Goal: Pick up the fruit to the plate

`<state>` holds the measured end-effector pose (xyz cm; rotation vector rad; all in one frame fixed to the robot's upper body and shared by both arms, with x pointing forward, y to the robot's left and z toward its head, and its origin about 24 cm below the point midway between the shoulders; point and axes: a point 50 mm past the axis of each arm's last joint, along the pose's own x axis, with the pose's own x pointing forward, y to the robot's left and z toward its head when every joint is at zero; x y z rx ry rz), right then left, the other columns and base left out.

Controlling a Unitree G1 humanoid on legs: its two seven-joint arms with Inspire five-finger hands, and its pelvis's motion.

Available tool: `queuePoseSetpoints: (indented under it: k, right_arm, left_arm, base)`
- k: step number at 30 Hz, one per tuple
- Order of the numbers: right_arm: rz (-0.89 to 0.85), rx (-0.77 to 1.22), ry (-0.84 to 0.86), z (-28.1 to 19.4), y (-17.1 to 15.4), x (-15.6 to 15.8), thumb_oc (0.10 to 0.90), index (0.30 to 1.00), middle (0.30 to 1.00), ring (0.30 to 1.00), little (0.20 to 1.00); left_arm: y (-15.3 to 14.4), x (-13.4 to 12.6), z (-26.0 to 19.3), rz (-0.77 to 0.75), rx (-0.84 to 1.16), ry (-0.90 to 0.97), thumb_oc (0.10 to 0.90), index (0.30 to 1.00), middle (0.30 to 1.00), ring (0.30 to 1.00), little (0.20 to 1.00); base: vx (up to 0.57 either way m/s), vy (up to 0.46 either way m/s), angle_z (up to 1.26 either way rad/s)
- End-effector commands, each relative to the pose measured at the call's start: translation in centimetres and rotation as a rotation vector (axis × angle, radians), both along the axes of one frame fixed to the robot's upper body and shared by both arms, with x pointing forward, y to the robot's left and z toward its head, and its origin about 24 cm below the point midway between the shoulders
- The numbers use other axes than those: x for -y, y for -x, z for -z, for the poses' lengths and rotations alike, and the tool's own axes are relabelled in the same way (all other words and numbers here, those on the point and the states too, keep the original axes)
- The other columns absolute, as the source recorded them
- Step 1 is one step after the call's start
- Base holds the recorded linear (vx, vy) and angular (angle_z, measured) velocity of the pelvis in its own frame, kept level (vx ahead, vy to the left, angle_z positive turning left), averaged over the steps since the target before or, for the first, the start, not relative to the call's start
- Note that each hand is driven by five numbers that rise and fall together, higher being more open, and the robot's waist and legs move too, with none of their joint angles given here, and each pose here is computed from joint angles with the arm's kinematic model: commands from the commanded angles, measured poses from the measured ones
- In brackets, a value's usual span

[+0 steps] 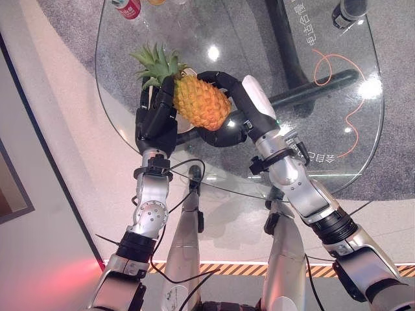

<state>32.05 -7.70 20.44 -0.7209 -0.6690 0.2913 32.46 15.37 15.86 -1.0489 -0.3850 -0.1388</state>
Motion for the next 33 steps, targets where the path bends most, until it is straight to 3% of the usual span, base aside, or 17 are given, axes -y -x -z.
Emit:
queuePoseSetpoints:
  k: [1, 14, 15, 16, 17, 18, 33]
  right_arm:
    - [-0.347, 0.288, -0.041, -5.42, 5.56, -4.69, 0.1, 0.3, 0.3, 0.3, 0.2]
    - [-0.363, 0.272, -0.012, -5.19, 5.55, -5.01, 0.1, 0.3, 0.3, 0.3, 0.2]
    - [-0.364, 0.271, -0.011, -5.17, 5.55, -5.04, 0.1, 0.3, 0.3, 0.3, 0.2]
    - [-0.368, 0.269, -0.007, -5.16, 5.57, -5.08, 0.1, 0.3, 0.3, 0.3, 0.2]
    - [-0.369, 0.268, -0.006, -5.16, 5.57, -5.06, 0.1, 0.3, 0.3, 0.3, 0.2]
    - [-0.371, 0.268, -0.005, -5.14, 5.58, -5.04, 0.1, 0.3, 0.3, 0.3, 0.2]
    - [-0.374, 0.269, -0.005, -5.23, 5.6, -5.22, 0.1, 0.3, 0.3, 0.3, 0.2]
  left_arm:
    - [2.23, 1.49, -6.95, 0.09, 0.39, -0.029, 0.8, 0.9, 0.9, 0.9, 0.9]
    - [2.45, 1.67, -7.3, 0.09, 0.424, -0.049, 0.8, 0.9, 0.9, 0.9, 0.9]
    - [2.47, 1.71, -7.32, 0.09, 0.426, -0.052, 0.734, 0.844, 0.844, 0.844, 0.834]
    - [2.55, 1.73, -7.42, 0.09, 0.443, -0.055, 0.35, 0.514, 0.514, 0.514, 0.45]
    - [2.57, 1.71, -7.48, 0.088, 0.448, -0.056, 0.193, 0.38, 0.38, 0.38, 0.293]
    - [2.61, 1.67, -7.59, 0.087, 0.457, -0.056, 0.1, 0.3, 0.3, 0.3, 0.2]
    - [2.73, 1.55, -7.81, 0.065, 0.496, -0.046, 0.1, 0.3, 0.3, 0.3, 0.2]
  base:
    - [0.0, 0.0, 0.0]
    - [0.0, 0.0, 0.0]
    - [0.0, 0.0, 0.0]
    - [0.0, 0.0, 0.0]
    - [0.0, 0.0, 0.0]
    - [0.0, 0.0, 0.0]
    - [0.0, 0.0, 0.0]
